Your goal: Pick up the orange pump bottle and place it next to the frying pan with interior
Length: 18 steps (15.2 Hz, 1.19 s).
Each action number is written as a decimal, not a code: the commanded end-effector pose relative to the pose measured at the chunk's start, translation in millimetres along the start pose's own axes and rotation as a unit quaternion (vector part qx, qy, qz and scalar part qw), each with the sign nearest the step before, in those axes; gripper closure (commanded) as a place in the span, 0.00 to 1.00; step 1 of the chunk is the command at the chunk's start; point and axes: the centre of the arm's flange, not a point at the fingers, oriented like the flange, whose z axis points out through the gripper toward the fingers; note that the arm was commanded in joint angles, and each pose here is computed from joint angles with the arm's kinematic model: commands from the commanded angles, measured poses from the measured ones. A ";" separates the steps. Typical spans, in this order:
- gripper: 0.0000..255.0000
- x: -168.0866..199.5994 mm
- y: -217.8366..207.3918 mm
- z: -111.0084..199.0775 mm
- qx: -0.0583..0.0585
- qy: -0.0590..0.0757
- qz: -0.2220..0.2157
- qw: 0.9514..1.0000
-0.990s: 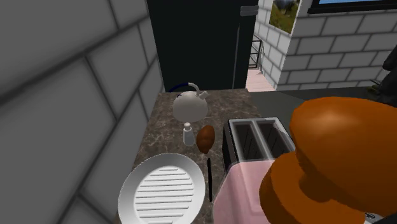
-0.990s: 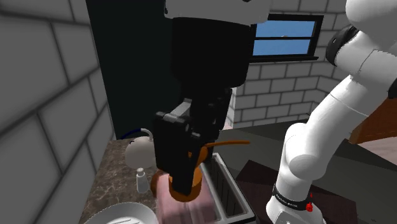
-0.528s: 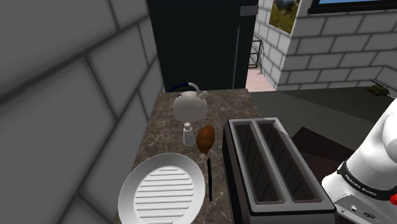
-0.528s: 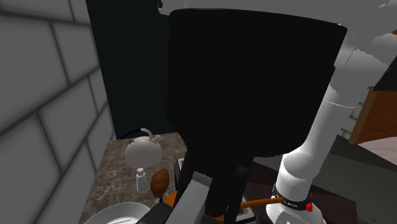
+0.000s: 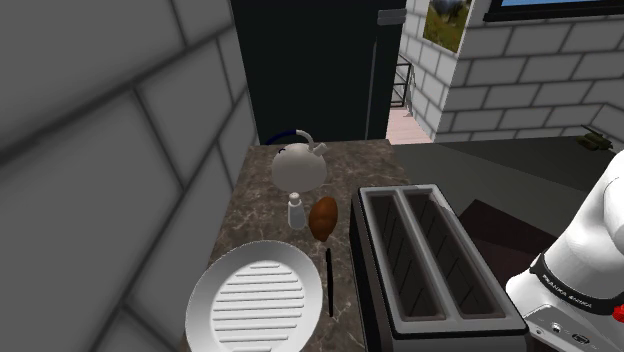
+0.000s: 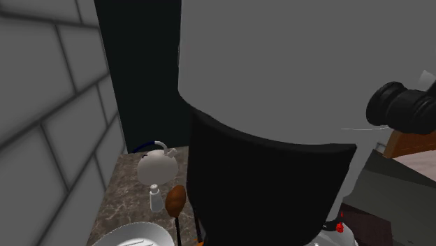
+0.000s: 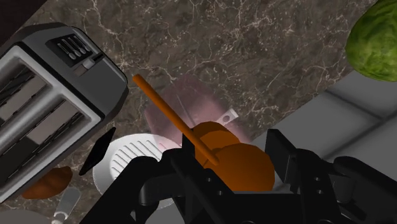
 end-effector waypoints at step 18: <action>1.00 -10.1 6.4 100.1 0.000 0.000 0.000 1.000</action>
